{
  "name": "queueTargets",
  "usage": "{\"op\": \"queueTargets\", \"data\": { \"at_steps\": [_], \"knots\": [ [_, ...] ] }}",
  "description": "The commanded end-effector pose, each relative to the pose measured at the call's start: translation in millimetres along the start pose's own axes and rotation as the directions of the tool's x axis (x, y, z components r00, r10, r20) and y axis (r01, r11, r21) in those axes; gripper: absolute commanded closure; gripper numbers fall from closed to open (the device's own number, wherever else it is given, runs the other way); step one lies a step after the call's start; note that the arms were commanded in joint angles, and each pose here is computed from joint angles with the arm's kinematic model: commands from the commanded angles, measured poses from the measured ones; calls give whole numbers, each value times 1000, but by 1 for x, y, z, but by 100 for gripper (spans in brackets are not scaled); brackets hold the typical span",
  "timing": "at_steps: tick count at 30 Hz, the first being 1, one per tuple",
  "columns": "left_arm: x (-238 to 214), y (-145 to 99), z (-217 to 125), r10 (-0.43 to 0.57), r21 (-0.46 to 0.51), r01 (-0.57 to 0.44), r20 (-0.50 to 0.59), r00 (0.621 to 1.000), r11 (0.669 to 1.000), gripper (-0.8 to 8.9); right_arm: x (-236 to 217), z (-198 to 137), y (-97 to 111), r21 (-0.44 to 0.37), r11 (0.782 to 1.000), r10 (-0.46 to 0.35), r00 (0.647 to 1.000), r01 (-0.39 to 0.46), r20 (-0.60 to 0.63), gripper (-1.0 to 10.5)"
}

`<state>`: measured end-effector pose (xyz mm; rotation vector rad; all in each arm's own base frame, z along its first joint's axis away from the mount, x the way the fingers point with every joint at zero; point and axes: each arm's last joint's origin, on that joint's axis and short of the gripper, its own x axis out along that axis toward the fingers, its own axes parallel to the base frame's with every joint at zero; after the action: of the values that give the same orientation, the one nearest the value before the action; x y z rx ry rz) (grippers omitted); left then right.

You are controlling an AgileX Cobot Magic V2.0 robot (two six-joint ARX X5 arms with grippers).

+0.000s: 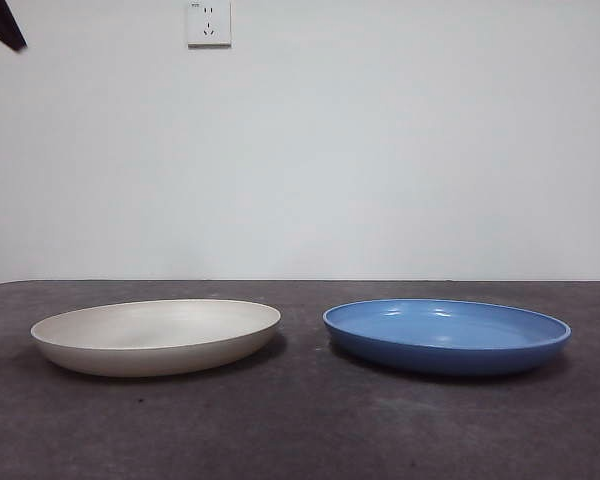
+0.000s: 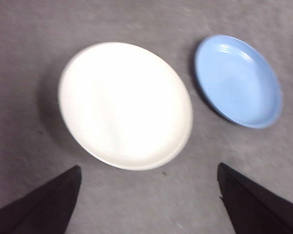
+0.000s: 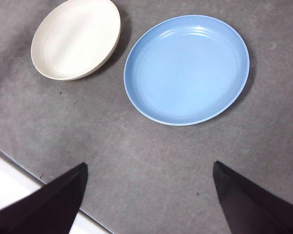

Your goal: Pick up the white plate, put it on the blue plate, put it on desk

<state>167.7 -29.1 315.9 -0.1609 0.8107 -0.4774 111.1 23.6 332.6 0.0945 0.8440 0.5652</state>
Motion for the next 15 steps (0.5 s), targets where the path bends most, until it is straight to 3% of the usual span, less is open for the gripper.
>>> {"op": "queueTargets", "data": {
  "at_steps": [1,15],
  "knots": [
    [9,2,17,28,-2,-28,-6,1000,1000,376,-3,4,2,-11,1000,4,1000,-4,19,534],
    [106,30,60,156,1,-158,-178,972,987,376,-3,4,2,-13,1000,4,1000,-4,21,534]
  ]
}}
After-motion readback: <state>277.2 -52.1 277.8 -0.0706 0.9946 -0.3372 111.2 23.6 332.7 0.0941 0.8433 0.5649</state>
